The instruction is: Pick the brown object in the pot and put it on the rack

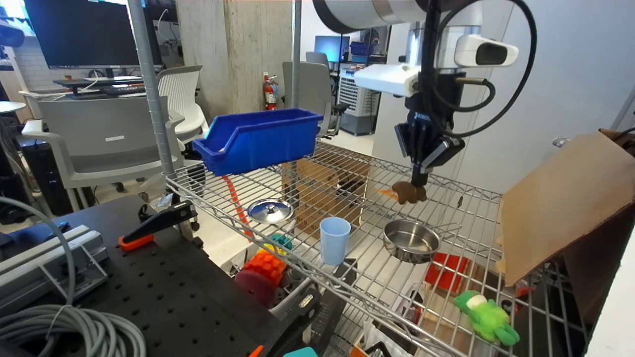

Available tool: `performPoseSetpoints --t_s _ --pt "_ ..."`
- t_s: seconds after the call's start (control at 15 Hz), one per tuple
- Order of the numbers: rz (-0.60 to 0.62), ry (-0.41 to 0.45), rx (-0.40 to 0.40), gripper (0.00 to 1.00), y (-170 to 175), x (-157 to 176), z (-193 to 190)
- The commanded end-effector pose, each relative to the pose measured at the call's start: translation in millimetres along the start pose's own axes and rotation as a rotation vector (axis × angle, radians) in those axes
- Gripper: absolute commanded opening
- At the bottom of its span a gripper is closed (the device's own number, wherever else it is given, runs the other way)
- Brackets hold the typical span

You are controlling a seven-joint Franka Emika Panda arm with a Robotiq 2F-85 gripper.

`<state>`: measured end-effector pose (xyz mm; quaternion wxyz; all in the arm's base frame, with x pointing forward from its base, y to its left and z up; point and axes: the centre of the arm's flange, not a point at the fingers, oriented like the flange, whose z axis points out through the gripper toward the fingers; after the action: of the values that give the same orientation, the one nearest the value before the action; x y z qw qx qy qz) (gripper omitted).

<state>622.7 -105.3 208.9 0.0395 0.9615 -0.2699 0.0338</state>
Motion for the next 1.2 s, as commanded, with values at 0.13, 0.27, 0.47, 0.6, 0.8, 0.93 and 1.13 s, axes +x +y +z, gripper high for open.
performPoseSetpoints --t_s 0.13,0.27,0.47,0.6,0.8,0.93,1.13 --pt "-0.007 -0.013 0.149 0.0 -46 -33 -30" --pt "-0.006 -0.022 0.197 0.0 -71 -44 -23" --pt "-0.009 -0.015 0.238 0.0 -98 -53 -1" --pt "-0.011 0.001 0.249 0.0 -109 -59 20" --pt "0.007 0.039 0.258 0.0 -109 -70 50" --pt "0.014 0.057 0.247 0.0 -105 -74 70" --pt "0.022 0.066 0.245 0.0 -104 -79 88"
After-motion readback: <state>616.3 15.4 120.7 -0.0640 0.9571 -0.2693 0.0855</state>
